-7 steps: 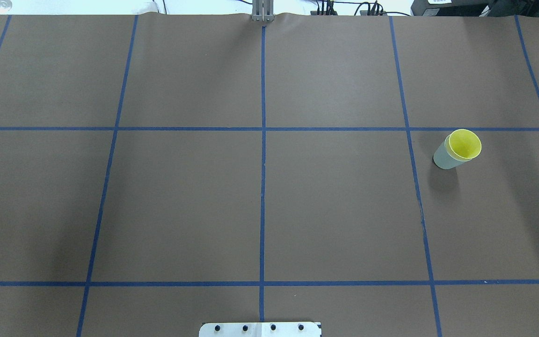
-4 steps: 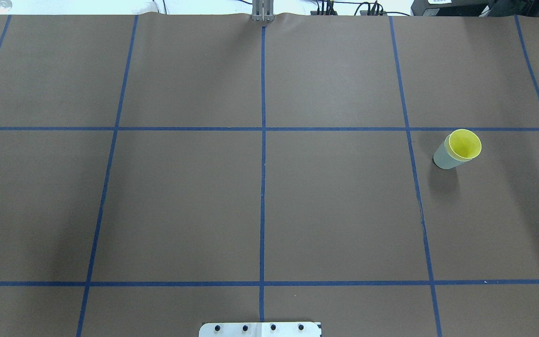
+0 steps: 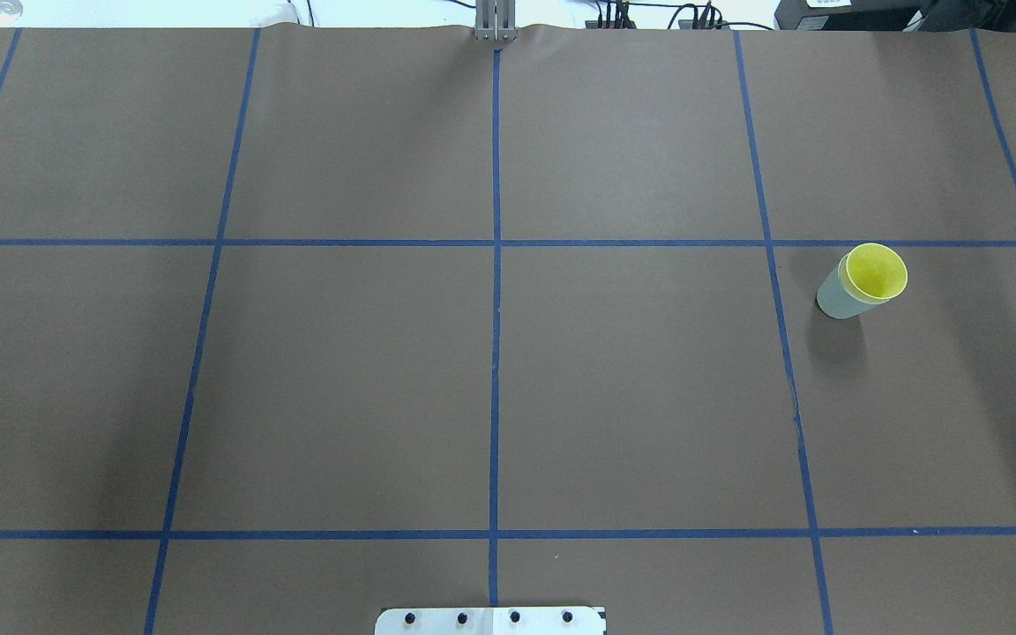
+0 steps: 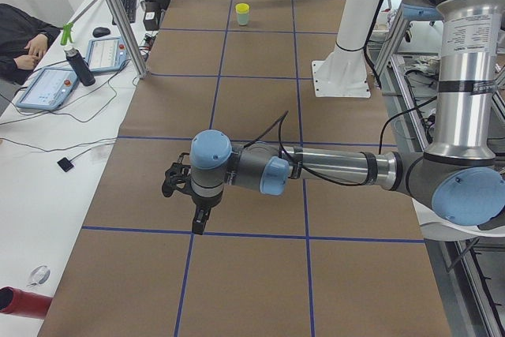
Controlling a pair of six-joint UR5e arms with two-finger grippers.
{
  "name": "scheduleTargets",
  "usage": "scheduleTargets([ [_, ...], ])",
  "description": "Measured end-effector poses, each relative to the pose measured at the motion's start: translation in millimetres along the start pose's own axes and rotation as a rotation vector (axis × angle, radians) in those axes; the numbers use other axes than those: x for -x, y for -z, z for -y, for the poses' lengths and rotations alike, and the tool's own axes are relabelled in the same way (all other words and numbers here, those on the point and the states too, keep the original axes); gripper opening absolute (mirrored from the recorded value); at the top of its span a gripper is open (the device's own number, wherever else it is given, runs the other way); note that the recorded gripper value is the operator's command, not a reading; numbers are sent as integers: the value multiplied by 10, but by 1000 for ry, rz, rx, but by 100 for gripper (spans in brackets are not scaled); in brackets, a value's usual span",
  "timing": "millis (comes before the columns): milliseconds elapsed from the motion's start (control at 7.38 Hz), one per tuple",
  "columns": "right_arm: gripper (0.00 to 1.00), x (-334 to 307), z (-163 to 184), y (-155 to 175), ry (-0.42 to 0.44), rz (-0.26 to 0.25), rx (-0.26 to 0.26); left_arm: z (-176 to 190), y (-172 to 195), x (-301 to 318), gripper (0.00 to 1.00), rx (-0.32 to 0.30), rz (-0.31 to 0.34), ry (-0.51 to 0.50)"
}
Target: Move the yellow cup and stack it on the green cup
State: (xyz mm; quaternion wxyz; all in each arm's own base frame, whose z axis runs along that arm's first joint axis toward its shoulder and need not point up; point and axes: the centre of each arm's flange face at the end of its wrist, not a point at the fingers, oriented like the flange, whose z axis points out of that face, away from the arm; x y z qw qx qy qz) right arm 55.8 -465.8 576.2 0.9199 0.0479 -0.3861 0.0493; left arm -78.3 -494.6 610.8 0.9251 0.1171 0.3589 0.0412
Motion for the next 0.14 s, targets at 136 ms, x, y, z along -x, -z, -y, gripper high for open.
scheduleTargets([
  [136, 100, -3, 1, -5, -1, 0, 2, 0, 0, 0, 100, 0, 0, 0],
])
